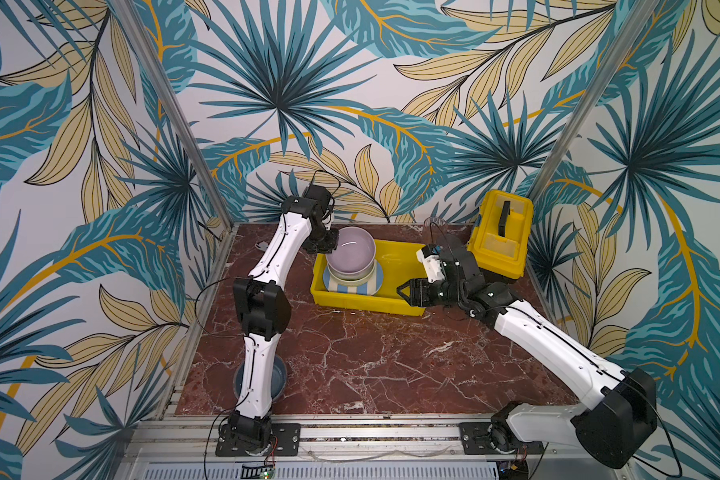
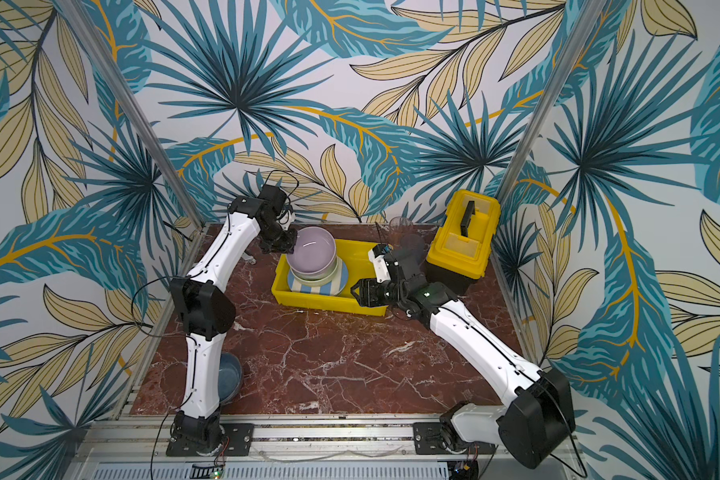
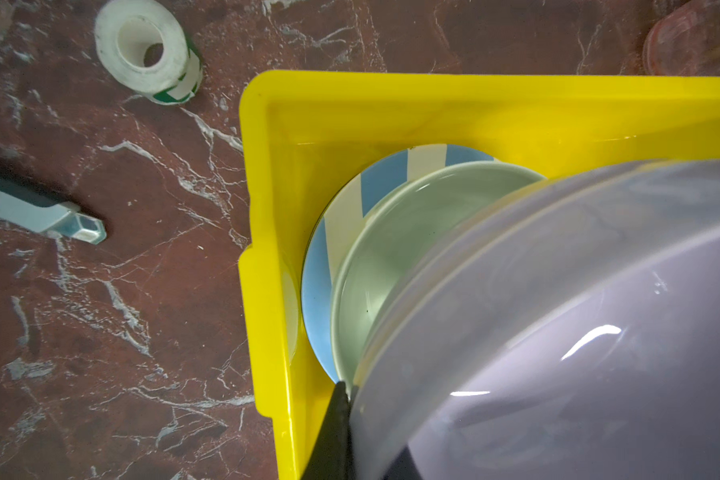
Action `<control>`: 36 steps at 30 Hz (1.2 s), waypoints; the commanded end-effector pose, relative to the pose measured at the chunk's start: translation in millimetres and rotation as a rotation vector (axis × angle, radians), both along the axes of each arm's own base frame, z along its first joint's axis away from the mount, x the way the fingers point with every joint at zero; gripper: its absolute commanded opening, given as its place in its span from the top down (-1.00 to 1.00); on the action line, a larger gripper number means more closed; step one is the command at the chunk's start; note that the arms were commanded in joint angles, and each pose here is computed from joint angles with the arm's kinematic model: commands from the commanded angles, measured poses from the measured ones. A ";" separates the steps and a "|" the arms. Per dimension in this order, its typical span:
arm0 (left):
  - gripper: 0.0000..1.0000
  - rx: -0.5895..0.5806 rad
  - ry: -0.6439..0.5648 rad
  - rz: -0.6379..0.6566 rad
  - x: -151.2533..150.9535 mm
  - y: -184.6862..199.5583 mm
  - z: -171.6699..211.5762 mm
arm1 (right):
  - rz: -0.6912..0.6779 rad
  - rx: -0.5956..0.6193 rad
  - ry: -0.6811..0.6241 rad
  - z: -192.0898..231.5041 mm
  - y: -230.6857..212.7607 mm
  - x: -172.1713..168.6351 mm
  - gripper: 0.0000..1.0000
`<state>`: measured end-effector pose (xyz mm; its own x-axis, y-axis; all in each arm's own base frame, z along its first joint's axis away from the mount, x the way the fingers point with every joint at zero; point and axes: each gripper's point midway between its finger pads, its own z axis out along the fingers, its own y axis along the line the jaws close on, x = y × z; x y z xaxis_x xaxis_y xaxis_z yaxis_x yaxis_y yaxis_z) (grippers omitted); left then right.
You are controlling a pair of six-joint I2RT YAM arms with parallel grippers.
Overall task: Place the mixed dishes into the plastic bin
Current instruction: 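Carry the lavender bowl with the left gripper over the green bowl, then lower the lavender bowl into the green bowl and open the left gripper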
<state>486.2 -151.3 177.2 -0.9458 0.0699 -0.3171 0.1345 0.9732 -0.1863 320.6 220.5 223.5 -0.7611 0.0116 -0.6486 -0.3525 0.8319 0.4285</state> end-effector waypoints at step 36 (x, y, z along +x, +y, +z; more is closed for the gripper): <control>0.97 0.012 0.009 -0.054 1.6 -10.2 -11.9 | -0.014 -0.018 -0.008 0.8 -7.2 -3.0 -0.33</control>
<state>487.0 -150.9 153.6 -0.9545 0.1098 -0.2774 0.1529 0.9785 -0.1387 319.6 219.1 221.3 -0.7666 0.0093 -0.6421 -0.3460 0.8364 0.4252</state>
